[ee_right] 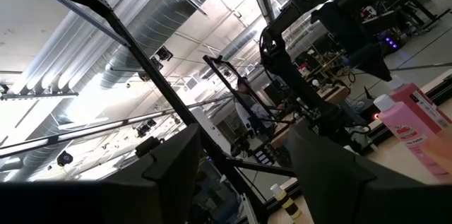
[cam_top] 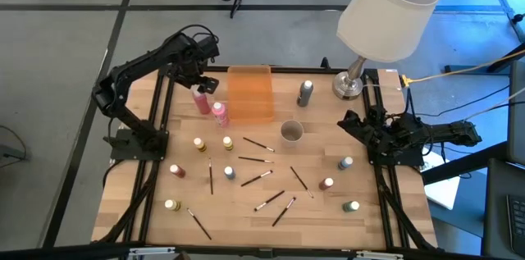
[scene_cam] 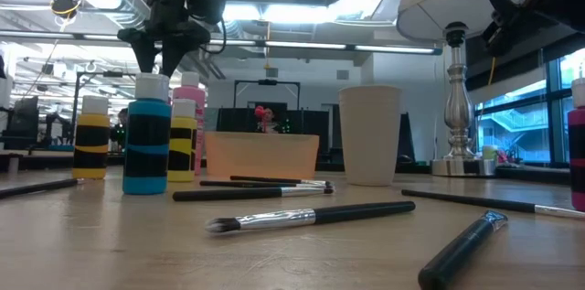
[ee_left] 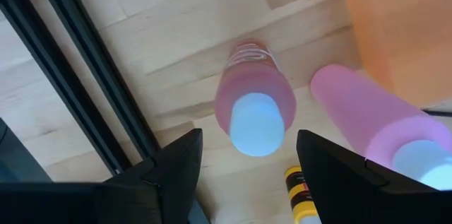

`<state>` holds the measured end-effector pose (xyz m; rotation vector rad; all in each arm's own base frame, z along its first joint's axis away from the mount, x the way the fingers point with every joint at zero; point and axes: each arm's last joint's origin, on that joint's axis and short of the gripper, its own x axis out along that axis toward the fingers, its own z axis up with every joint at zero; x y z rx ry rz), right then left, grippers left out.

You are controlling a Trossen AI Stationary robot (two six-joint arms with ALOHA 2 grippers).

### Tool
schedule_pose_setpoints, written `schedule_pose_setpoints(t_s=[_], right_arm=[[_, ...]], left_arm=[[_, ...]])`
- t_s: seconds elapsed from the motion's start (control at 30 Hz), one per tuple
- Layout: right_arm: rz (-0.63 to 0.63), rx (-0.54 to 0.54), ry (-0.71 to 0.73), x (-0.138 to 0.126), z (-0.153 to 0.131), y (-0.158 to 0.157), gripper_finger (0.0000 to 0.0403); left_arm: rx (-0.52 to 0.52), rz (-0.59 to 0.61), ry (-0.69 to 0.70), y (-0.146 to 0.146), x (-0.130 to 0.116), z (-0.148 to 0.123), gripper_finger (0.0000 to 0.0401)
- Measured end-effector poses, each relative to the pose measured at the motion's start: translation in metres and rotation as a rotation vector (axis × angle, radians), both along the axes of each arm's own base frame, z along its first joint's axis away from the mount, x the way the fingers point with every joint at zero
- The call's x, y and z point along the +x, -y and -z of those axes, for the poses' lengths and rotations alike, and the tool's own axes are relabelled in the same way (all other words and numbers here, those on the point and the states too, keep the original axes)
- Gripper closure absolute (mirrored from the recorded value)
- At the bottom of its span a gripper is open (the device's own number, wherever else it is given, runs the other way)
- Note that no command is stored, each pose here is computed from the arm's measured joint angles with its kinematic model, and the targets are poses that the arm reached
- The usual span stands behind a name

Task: Pick & Place Paint Supplies
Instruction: Put the large red paint bottle into the orange bin

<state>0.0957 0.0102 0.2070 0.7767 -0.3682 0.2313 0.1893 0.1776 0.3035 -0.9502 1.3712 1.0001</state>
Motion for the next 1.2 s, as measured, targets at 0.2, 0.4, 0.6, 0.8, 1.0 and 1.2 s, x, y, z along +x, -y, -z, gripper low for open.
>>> schedule_pose_setpoints(t_s=[0.2,0.4,0.6,0.8,1.0,1.2], right_arm=[[-0.002,-0.001,-0.002,0.0001,0.0001,-0.0001,0.0183],[-0.002,-0.001,-0.003,0.0001,0.0002,-0.0001,0.0183],[-0.001,-0.001,-0.004,0.0001,0.0003,-0.0001,0.0183],[-0.001,-0.001,-0.006,0.0002,0.0004,-0.0001,0.0183],[-0.001,-0.001,-0.007,0.0003,0.0005,-0.0001,0.0183],[-0.001,-0.001,-0.007,0.0003,0.0005,-0.0001,0.0183]], left_arm=[[0.001,0.001,0.004,-0.0001,0.0007,0.0002,0.0173],[0.006,0.009,0.019,0.0002,0.0037,0.0008,0.0173],[-0.004,0.003,0.02,0.0006,0.0034,0.0008,0.0173],[-0.004,-0.003,0.02,0.0006,0.0034,0.0008,0.0173],[-0.004,-0.003,0.02,0.0007,0.0033,0.0008,0.0173],[-0.001,-0.002,0.016,0.0006,0.0033,0.001,0.0173]])
